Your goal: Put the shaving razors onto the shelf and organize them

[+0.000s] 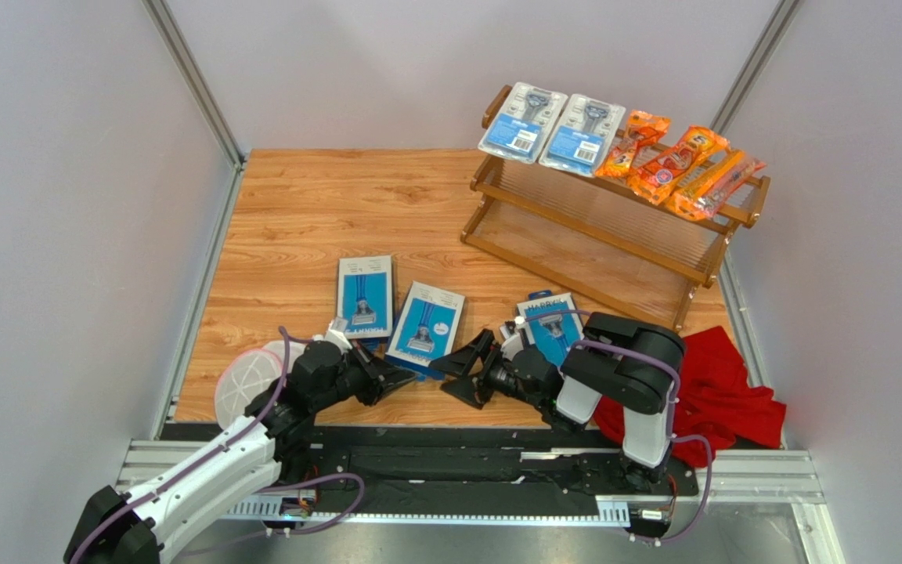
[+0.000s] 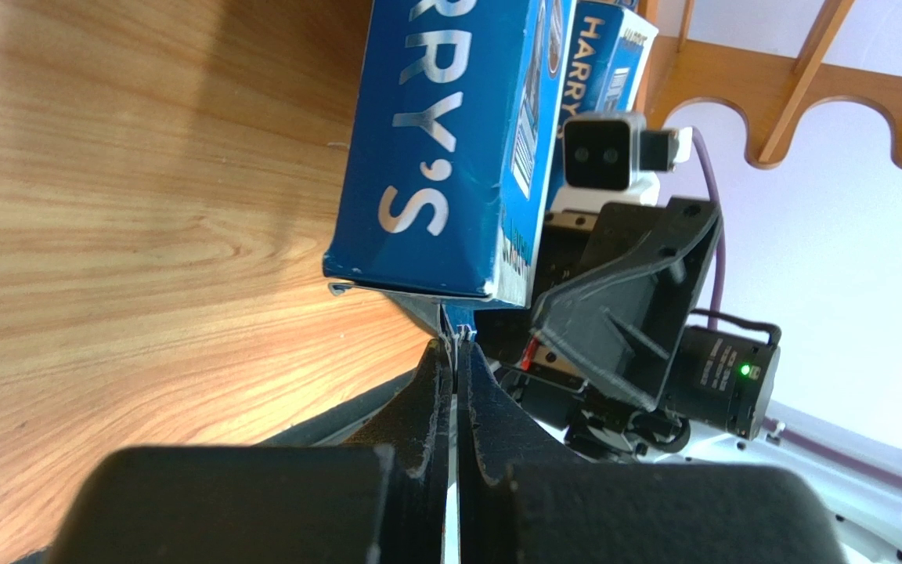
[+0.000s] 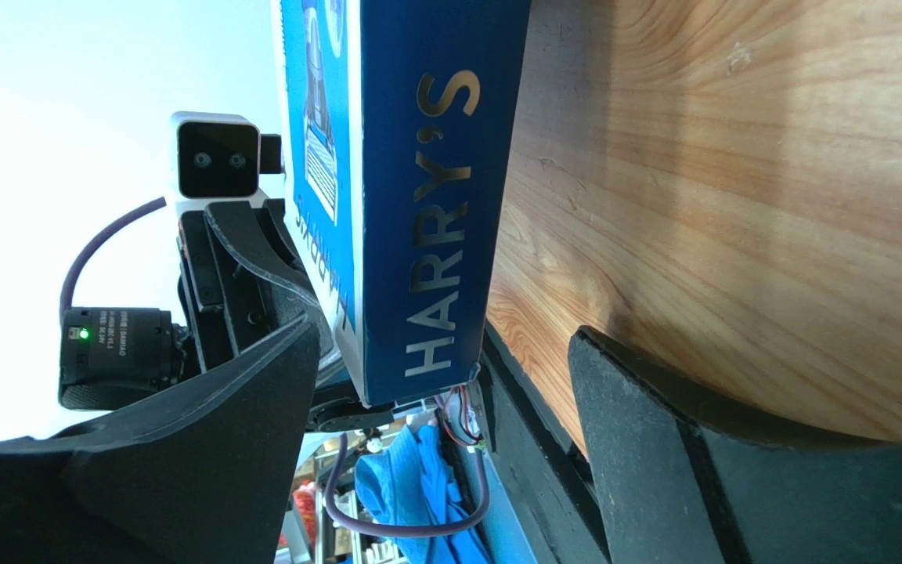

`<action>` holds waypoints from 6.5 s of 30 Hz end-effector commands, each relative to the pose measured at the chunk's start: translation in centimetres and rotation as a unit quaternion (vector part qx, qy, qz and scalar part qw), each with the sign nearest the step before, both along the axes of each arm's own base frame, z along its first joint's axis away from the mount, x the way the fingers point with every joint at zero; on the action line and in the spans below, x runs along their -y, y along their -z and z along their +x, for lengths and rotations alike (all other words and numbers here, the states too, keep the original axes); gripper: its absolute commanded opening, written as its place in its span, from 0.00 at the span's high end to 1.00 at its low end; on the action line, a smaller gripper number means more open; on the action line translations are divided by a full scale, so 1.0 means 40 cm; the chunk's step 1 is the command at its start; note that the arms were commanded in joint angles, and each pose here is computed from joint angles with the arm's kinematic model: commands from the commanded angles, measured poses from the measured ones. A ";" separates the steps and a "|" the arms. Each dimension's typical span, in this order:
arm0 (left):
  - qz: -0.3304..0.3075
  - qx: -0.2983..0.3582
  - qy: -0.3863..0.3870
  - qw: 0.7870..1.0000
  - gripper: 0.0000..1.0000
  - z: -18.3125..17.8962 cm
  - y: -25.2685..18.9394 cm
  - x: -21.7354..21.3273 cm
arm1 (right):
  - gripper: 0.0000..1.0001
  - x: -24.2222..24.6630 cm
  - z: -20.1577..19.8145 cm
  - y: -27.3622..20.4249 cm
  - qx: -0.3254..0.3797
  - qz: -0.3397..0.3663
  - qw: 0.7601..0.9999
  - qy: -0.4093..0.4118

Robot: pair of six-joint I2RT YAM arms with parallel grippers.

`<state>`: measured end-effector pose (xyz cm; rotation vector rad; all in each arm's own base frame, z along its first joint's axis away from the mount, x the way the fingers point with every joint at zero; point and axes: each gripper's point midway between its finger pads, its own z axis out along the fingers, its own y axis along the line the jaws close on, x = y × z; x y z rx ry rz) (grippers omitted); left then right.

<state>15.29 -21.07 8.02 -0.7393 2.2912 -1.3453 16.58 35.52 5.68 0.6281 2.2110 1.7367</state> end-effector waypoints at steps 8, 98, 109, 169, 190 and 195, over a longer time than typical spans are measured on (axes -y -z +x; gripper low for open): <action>-0.009 -0.002 0.019 1.000 1.00 -0.026 0.004 0.002 | 0.43 -0.038 0.009 -0.103 0.034 0.085 0.996 -0.008; -0.067 0.303 0.183 0.933 0.79 -0.062 -0.262 0.076 | 0.86 0.198 -0.293 -0.364 0.208 -0.057 0.961 -0.175; -0.105 0.296 0.117 0.942 1.00 -0.043 -0.294 0.050 | 0.40 0.217 -0.284 -0.350 0.194 -0.026 0.973 -0.119; -0.040 0.272 0.131 0.952 0.45 -0.045 -0.272 0.037 | 1.00 0.190 -0.271 -0.266 0.196 -0.064 0.973 -0.104; 0.210 0.182 0.097 0.956 0.01 -0.054 -0.200 -0.135 | 1.00 0.163 -0.246 -0.234 0.193 -0.082 0.974 -0.091; 0.209 0.181 0.097 0.956 0.01 -0.056 -0.200 -0.135 | 1.00 0.105 -0.252 -0.250 0.204 -0.073 0.969 -0.122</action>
